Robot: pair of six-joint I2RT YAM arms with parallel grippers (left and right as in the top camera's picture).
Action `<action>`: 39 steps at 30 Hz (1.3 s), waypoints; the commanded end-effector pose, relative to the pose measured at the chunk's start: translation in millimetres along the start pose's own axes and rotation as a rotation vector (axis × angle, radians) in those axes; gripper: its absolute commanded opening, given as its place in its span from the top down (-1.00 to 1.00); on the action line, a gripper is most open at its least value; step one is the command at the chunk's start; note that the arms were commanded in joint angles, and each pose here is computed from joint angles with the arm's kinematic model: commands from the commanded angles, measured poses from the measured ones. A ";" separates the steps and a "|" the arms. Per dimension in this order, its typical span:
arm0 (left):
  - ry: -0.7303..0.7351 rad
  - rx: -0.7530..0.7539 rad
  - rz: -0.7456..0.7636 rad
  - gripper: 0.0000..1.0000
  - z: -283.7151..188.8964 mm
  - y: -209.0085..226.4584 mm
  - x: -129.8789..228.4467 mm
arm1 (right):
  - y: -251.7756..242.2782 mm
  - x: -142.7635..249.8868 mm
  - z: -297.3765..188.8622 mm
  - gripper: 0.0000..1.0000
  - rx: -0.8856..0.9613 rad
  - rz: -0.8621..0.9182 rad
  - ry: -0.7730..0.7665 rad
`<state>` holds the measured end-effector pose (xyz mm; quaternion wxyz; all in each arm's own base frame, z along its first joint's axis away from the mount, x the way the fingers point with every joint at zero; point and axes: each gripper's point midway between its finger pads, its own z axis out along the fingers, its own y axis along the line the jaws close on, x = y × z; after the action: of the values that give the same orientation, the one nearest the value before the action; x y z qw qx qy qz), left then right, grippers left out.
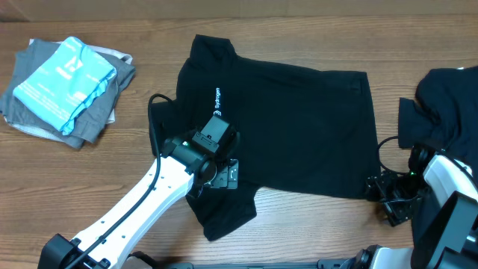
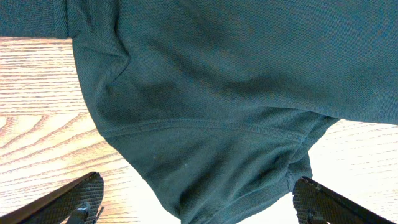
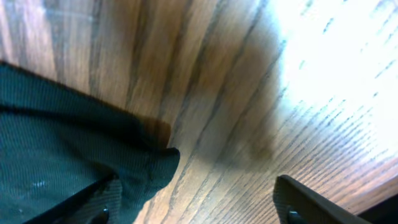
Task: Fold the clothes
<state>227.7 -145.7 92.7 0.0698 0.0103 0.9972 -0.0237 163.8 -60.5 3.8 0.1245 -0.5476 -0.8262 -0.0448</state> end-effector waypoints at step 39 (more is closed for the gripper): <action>0.006 0.005 0.009 -0.99 0.7 0.7 1.8 | 11.8 -14.7 -2.1 -0.27 -0.052 -0.010 -0.074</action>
<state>227.6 -145.7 92.6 0.0696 0.0103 0.9972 -0.0235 179.5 -68.5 0.1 0.0878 -0.5489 -0.8298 -0.0487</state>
